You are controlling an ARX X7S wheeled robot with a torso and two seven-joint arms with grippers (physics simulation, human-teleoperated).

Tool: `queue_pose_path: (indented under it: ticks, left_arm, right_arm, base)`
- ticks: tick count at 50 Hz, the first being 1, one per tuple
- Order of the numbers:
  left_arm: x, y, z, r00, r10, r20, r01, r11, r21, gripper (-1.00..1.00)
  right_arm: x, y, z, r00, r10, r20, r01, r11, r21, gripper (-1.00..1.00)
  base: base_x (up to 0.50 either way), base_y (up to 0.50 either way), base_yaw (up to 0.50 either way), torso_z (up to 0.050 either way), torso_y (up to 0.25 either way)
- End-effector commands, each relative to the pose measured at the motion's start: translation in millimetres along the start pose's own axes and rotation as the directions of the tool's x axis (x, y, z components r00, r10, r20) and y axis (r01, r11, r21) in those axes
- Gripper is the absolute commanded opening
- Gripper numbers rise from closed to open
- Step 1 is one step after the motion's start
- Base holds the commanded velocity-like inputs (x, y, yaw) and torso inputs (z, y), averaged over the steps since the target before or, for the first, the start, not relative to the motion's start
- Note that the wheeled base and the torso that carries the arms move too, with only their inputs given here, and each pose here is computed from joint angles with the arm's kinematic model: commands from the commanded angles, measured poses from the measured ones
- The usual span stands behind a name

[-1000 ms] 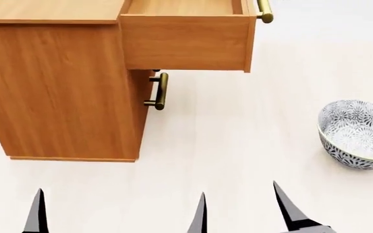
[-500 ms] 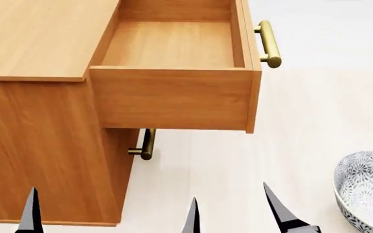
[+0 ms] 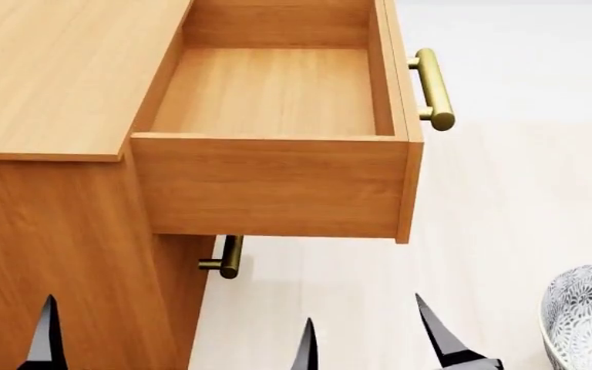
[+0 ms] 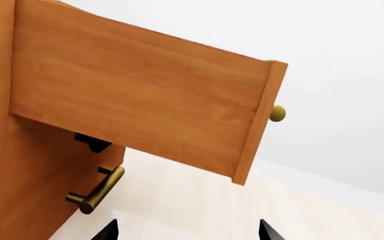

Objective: Put the bowl on top of the cabinet.

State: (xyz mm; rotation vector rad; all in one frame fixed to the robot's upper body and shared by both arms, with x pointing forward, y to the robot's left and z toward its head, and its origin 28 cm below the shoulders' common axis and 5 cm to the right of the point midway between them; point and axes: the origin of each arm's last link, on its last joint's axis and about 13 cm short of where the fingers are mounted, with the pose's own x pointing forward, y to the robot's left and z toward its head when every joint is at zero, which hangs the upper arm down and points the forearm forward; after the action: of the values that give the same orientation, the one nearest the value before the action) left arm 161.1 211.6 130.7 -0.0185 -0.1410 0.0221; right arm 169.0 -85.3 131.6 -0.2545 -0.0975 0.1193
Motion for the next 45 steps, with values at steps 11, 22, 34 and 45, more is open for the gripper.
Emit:
queue_pose_path:
  ticks: [11,22,34,45]
  left_arm:
    - [5.0,1.8,-7.0,1.0,-0.001,-0.01,0.001,0.999,0.033,1.0]
    - [1.0,0.9,-4.7,1.0,-0.009,-0.008,0.009,0.999,0.039,1.0]
    - [-2.1,4.7,-5.2,1.0,-0.001,-0.01,0.001,0.999,0.045,1.0]
    - [-1.4,2.5,-4.2,1.0,-0.011,-0.009,0.011,0.999,0.053,1.0]
  right_arm:
    - [-5.6,-56.8,14.1,0.996,-0.084,-0.02,0.082,0.992,-0.096,1.0]
    - [-28.9,-96.4,15.2,0.993,-0.1,-0.056,0.089,0.981,-0.172,1.0]
    - [-47.4,-125.3,27.6,0.985,-0.107,-0.135,0.073,0.969,-0.235,1.0]
    - [-59.5,-149.8,28.9,0.969,-0.155,-0.195,0.114,0.971,-0.208,1.0]
  base:
    - [0.0,0.0,0.0,0.0,0.0]
    - [0.0,0.0,0.0,0.0,0.0]
    - [0.0,0.0,0.0,0.0,0.0]
    - [0.0,0.0,0.0,0.0,0.0]
